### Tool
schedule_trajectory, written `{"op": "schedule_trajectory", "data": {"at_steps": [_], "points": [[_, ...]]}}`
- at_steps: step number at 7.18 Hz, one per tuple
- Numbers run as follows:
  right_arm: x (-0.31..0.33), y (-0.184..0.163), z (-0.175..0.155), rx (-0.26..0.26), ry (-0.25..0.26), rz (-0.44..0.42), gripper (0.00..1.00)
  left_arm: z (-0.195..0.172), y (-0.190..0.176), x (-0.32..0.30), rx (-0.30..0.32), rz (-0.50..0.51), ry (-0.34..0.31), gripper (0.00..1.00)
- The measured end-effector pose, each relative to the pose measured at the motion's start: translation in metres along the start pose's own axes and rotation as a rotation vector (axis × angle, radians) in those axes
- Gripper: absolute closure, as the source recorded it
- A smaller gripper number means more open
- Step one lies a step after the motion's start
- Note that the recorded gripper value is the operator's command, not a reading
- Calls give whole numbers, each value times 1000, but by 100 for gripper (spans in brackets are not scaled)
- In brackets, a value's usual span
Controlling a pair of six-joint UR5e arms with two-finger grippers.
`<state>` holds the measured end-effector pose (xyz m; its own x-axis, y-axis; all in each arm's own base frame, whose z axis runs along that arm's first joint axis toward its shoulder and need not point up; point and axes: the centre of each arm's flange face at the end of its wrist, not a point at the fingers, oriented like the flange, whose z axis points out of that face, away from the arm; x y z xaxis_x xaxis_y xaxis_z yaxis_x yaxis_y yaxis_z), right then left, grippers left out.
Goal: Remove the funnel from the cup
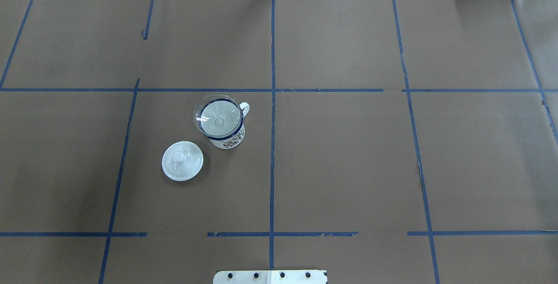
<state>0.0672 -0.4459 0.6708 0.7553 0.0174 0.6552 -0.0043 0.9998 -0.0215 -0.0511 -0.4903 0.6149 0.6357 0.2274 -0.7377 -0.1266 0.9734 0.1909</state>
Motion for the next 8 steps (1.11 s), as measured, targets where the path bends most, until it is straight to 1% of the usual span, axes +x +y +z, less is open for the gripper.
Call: {"op": "schedule_trajectory", "data": {"at_steps": [4, 5, 6, 7, 8], "points": [[0, 0, 0, 0, 0, 0, 0, -6, -4, 6, 14, 18, -5, 0], [0, 0, 0, 0, 0, 0, 0, -16, -15, 15, 34, 40, -8, 0], [0, 0, 0, 0, 0, 0, 0, -33, -34, 32, 69, 79, -15, 0], [0, 0, 0, 0, 0, 0, 0, -54, -59, 53, 111, 128, -29, 0], [0, 0, 0, 0, 0, 0, 0, -80, -91, 74, 161, 186, -62, 0]]}}
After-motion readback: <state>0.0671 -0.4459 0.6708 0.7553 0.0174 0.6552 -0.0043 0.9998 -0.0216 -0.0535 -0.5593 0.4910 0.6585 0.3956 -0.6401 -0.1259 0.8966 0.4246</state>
